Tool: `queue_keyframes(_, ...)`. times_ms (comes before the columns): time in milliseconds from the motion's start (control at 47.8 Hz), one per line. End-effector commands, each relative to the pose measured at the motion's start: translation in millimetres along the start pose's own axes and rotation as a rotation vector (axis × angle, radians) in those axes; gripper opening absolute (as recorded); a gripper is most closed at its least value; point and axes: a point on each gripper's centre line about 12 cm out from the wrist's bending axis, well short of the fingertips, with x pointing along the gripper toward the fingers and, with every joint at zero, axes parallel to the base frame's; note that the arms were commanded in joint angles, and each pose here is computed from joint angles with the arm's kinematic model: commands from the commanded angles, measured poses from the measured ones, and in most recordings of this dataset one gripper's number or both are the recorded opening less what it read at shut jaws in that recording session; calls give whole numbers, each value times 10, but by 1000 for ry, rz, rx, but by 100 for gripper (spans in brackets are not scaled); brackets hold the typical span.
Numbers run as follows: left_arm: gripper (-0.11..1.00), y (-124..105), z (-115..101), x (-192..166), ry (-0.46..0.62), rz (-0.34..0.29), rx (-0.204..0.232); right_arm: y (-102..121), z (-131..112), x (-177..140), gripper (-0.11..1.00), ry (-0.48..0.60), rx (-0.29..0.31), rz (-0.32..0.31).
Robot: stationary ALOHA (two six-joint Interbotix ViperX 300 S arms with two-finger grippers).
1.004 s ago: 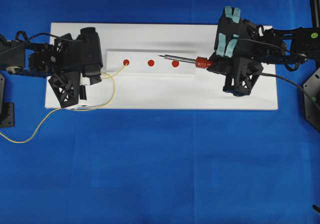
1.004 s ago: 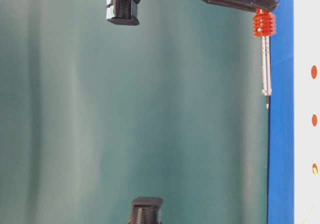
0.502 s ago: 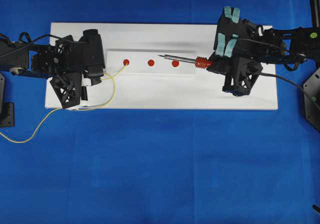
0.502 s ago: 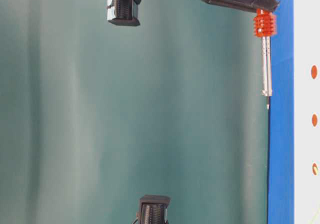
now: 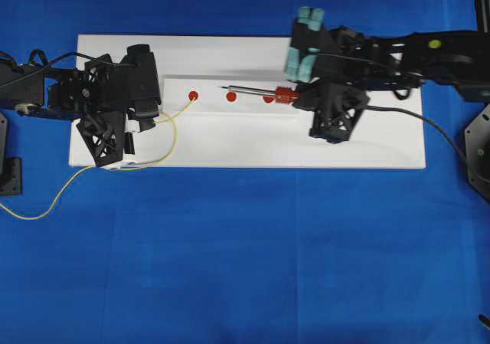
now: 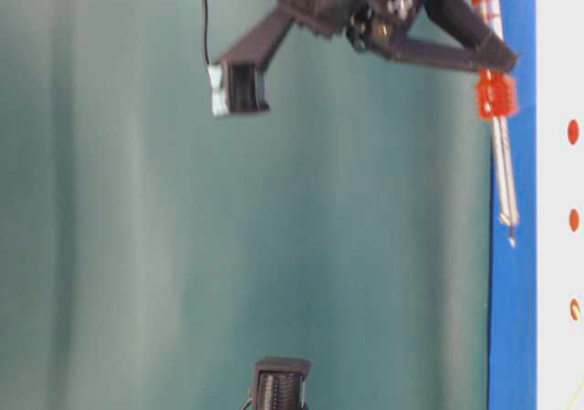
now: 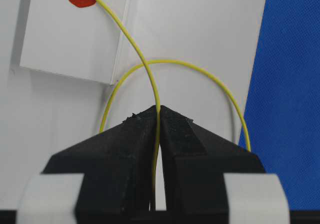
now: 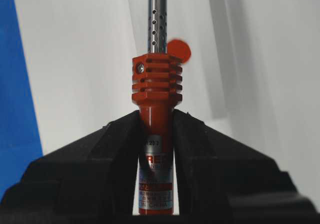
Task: Touch the tip of the soldering iron to the tip of the solder at the mark.
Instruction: 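Move the right gripper leftward, bringing the iron tip toward the left red dot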
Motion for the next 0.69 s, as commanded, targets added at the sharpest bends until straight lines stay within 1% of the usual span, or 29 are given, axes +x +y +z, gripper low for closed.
queue_keyframes(0, 0, -10, 66, -31, -26, -3, 6, 28, 214, -30, 6, -23, -13, 2)
queue_keyframes(314, 0, -10, 75, -33, -26, -3, 6, 45, 443, 158, 6, 50, -44, -16)
queue_keyframes(523, 0, -10, 73, -33, -24, -2, 7, 81, 495, 243, 6, 65, -53, -14)
queue_keyframes(670, 0, -11, 80, -34, -26, -3, 10, 102, 482, 303, 6, 85, -58, -12)
